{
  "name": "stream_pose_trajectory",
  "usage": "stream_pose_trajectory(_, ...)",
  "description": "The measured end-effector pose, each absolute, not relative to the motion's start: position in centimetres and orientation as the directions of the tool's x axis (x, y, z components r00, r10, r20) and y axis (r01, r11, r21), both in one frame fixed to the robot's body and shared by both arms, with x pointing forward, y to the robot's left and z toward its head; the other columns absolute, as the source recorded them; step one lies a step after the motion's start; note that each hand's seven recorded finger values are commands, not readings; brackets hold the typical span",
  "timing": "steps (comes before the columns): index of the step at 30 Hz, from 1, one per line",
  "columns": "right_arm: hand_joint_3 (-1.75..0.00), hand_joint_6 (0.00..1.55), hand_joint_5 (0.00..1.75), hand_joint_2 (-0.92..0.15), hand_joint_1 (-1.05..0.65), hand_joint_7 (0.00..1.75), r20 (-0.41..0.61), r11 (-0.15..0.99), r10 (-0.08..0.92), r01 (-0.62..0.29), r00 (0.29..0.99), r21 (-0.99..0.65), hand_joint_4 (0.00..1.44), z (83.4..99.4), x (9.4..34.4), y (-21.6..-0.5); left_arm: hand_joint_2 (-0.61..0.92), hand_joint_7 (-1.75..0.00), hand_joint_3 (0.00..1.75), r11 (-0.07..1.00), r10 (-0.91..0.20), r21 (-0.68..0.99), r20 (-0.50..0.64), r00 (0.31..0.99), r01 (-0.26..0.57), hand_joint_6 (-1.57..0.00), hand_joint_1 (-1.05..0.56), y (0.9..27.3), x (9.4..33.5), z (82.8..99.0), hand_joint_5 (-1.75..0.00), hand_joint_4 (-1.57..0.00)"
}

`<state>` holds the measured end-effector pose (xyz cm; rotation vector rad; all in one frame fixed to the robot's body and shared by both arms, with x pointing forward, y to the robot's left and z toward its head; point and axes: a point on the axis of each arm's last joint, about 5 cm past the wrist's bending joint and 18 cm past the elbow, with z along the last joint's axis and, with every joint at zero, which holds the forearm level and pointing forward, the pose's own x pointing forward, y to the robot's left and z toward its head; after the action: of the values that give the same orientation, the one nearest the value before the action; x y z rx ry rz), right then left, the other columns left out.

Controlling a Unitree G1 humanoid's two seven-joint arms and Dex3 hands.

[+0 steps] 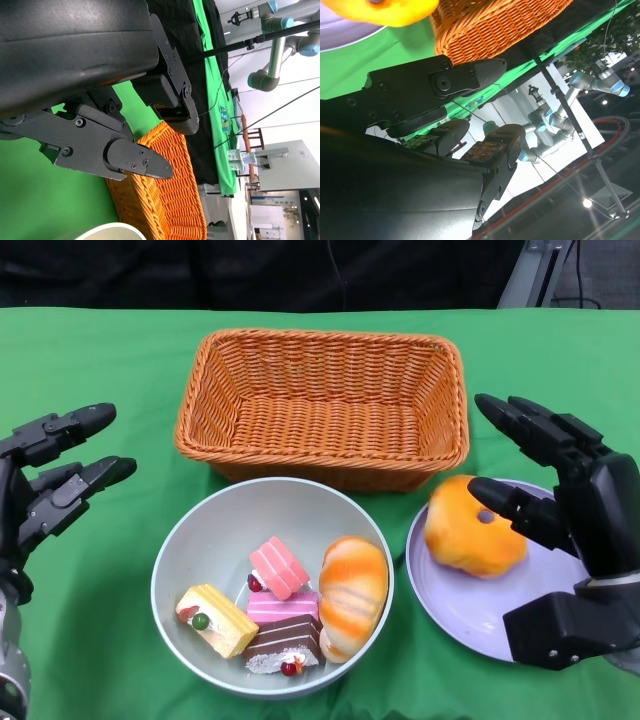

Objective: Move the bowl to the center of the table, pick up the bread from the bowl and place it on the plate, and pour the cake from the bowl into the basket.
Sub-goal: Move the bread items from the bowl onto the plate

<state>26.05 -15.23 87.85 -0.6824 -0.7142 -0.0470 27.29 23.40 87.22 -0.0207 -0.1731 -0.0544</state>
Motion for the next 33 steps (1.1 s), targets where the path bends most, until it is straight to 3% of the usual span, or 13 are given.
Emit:
stream_pose_trajectory(6, -0.15, 0.58, 0.07, -0.92, -0.59, 0.02, 0.651, 0.829, 0.186, 0.238, 0.736, -0.506, 0.62, 89.2, 26.2, -15.0, 0.92, 0.00, 0.07, 0.998, -0.046, -0.023, 0.174, 0.984, 0.051, -0.91, -0.37, 23.4, 27.3, 87.2, 0.00, -1.09)
stream_pose_trajectory(14, -0.11, 0.58, 0.09, -0.92, -0.58, 0.01, 0.606, 0.856, 0.369, -0.003, 0.705, -0.517, 0.65, 91.1, 24.4, -13.9, 0.92, 0.00, 0.06, 0.998, -0.045, -0.027, 0.166, 0.985, 0.051, -0.92, -0.36, 23.4, 27.3, 87.1, -0.01, -1.09)
stream_pose_trajectory(19, -0.07, 0.57, 0.08, -0.92, -0.58, 0.00, 0.513, 0.763, 0.574, -0.190, 0.638, -0.618, 0.64, 93.3, 23.9, -13.3, 0.92, 0.00, 0.08, 0.998, -0.052, -0.024, 0.162, 0.985, 0.056, -0.91, -0.36, 23.4, 27.3, 87.1, 0.00, -1.08)
stream_pose_trajectory(25, -0.02, 0.58, 0.07, -0.91, -0.60, 0.01, 0.396, 0.663, 0.698, -0.330, 0.597, -0.672, 0.63, 94.3, 24.1, -13.4, 0.92, 0.00, 0.08, 0.998, -0.057, -0.022, 0.161, 0.985, 0.061, -0.91, -0.36, 23.3, 27.3, 87.1, 0.00, -1.08)
stream_pose_trajectory(33, 0.00, 0.60, 0.05, -0.88, -0.64, 0.01, 0.265, 0.510, 0.815, -0.419, 0.515, -0.751, 0.63, 95.8, 25.0, -13.2, 0.92, 0.00, 0.08, 0.997, -0.070, -0.010, 0.164, 0.984, 0.072, -0.91, -0.37, 23.1, 27.3, 87.1, 0.00, -1.07)
